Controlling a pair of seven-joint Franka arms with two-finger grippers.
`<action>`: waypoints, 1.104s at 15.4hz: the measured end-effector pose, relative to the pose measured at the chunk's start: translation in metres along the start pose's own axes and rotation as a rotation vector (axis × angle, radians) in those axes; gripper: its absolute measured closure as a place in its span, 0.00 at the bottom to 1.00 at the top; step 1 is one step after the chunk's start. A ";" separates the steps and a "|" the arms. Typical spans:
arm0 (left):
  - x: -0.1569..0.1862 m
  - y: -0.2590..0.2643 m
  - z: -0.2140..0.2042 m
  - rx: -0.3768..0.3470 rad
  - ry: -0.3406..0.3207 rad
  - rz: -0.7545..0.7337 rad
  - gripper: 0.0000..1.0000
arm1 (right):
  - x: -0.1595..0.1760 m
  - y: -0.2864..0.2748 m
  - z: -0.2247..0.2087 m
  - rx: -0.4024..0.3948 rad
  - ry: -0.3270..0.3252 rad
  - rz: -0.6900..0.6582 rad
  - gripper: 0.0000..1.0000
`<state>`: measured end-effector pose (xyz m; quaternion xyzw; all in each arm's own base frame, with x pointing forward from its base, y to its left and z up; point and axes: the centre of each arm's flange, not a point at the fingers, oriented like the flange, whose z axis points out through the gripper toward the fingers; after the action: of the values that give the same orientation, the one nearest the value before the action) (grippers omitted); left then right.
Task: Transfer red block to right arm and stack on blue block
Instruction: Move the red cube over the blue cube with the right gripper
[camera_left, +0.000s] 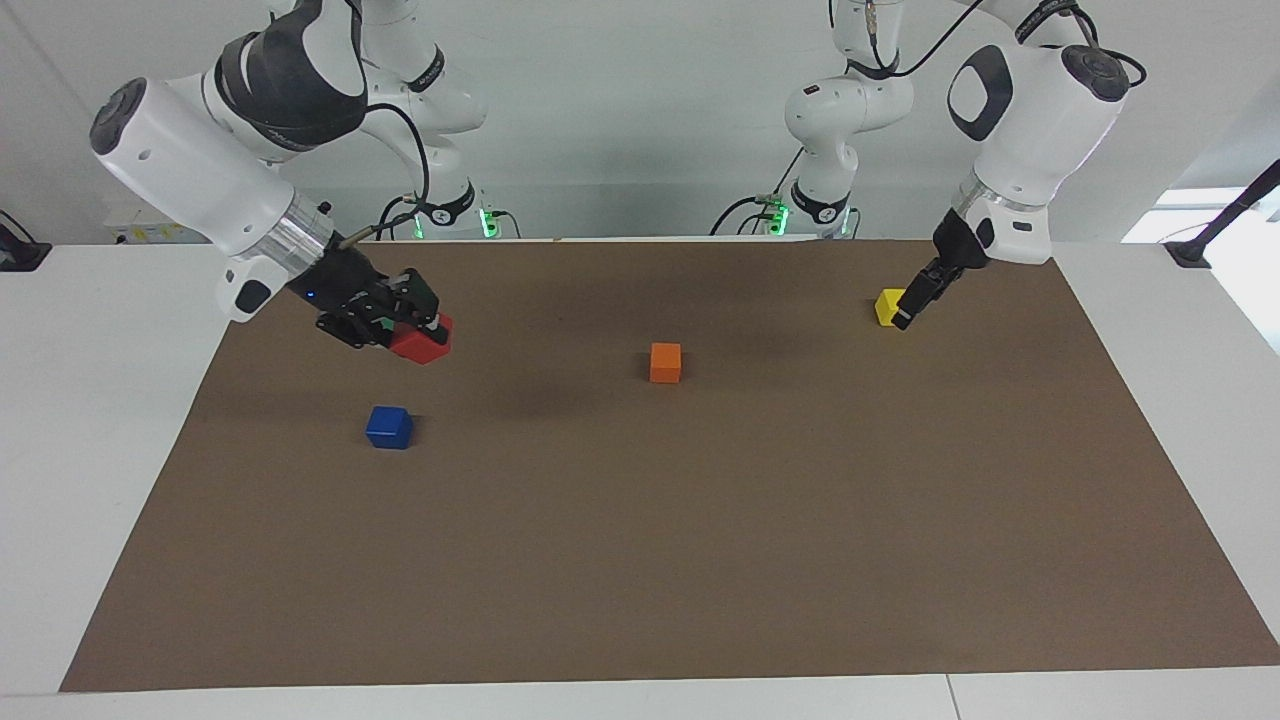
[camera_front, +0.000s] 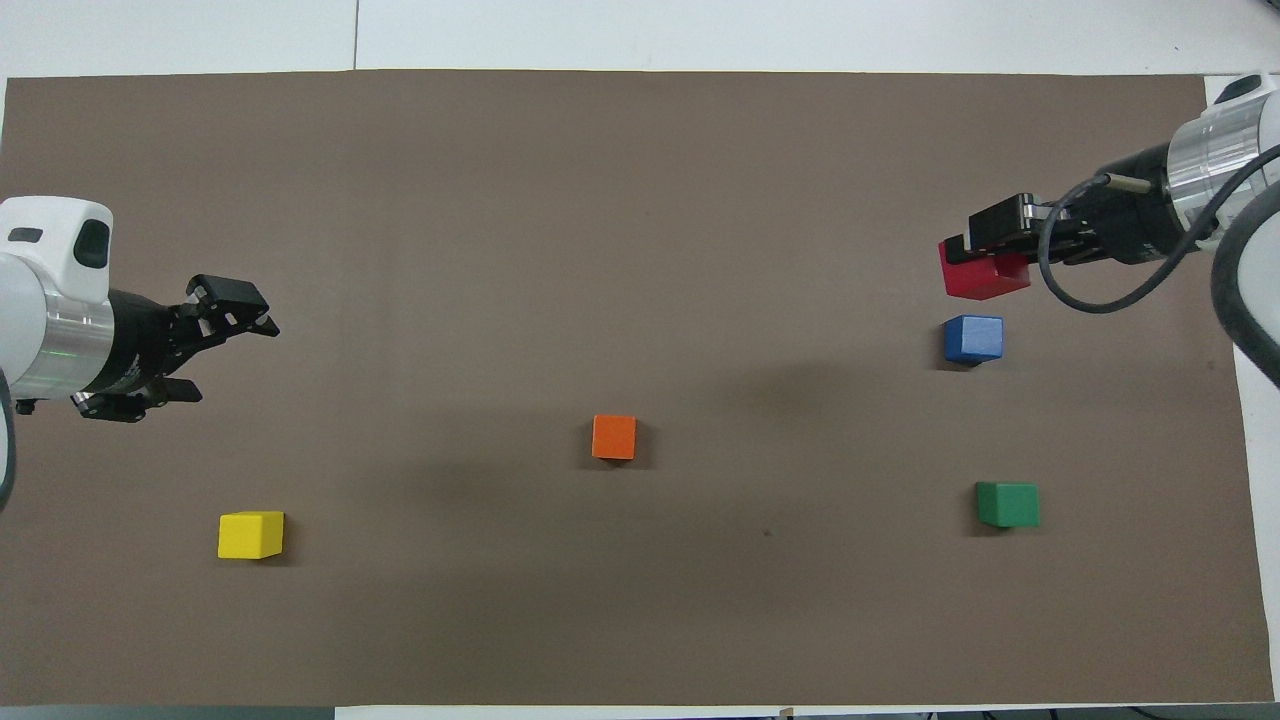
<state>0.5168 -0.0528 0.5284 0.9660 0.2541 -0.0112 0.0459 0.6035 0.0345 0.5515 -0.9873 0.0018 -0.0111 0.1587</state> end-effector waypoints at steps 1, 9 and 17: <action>0.001 -0.004 -0.002 0.030 -0.006 0.067 0.00 | 0.000 0.005 -0.001 -0.070 -0.001 -0.013 0.42; -0.002 -0.013 -0.006 0.194 -0.036 0.431 0.00 | 0.001 0.006 0.060 -0.391 0.036 -0.043 0.42; 0.008 0.019 -0.016 0.174 -0.051 0.499 0.00 | -0.015 0.052 0.128 -0.411 0.046 0.007 0.42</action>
<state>0.5327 -0.0639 0.5453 0.9985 0.0048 -0.0455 -0.0295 0.5915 0.0251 0.4133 -0.9983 0.0110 -0.0324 -0.0463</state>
